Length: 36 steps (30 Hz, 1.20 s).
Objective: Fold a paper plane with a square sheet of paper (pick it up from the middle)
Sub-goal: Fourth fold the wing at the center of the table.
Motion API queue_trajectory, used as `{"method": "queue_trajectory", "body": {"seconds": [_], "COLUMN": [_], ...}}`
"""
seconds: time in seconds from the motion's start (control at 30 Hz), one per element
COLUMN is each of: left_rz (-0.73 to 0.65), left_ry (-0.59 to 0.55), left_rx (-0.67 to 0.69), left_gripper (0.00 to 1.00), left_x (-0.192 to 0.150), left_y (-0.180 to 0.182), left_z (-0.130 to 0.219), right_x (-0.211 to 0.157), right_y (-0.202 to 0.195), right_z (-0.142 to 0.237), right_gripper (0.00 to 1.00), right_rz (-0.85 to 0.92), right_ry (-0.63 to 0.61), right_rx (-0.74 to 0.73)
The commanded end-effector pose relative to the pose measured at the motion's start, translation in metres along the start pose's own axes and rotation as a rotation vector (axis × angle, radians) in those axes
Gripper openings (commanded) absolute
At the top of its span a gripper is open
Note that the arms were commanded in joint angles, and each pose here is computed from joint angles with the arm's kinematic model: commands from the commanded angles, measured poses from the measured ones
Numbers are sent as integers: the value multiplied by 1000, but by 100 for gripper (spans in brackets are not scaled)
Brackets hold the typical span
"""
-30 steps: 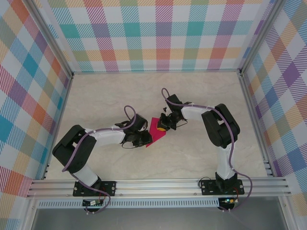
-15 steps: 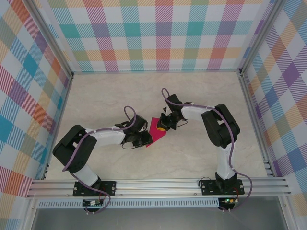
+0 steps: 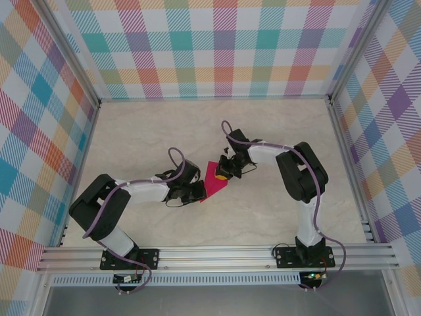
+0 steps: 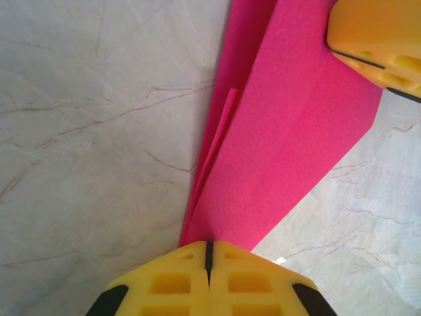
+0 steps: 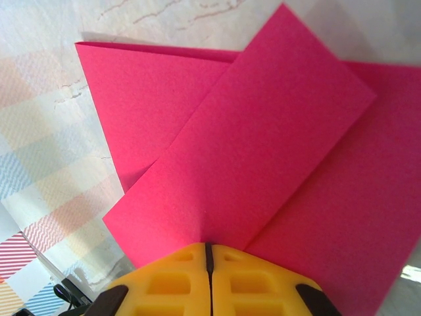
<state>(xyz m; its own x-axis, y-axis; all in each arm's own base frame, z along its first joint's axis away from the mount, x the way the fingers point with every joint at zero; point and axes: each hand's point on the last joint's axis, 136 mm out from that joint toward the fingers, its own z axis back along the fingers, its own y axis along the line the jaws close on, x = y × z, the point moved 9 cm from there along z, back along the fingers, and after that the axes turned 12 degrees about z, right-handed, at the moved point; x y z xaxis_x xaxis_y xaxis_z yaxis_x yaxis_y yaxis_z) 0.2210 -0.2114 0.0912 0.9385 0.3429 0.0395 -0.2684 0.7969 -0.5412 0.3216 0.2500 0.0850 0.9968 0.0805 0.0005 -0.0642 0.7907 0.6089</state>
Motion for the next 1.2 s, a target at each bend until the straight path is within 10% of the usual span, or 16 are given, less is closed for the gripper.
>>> {"method": "queue_trajectory", "body": {"seconds": [0.0, 1.17], "left_rz": [28, -56], "left_ry": [129, 142], "left_rx": [266, 245], "left_gripper": [2, 2], "left_x": [-32, -35], "left_y": [54, 39], "left_z": [-7, 27], "right_x": [-18, -17], "right_y": [-53, -56], "right_z": [-31, -33], "right_gripper": [6, 6], "right_rz": [-110, -124], "right_ry": [74, 90], "right_rx": [-249, -271]}}
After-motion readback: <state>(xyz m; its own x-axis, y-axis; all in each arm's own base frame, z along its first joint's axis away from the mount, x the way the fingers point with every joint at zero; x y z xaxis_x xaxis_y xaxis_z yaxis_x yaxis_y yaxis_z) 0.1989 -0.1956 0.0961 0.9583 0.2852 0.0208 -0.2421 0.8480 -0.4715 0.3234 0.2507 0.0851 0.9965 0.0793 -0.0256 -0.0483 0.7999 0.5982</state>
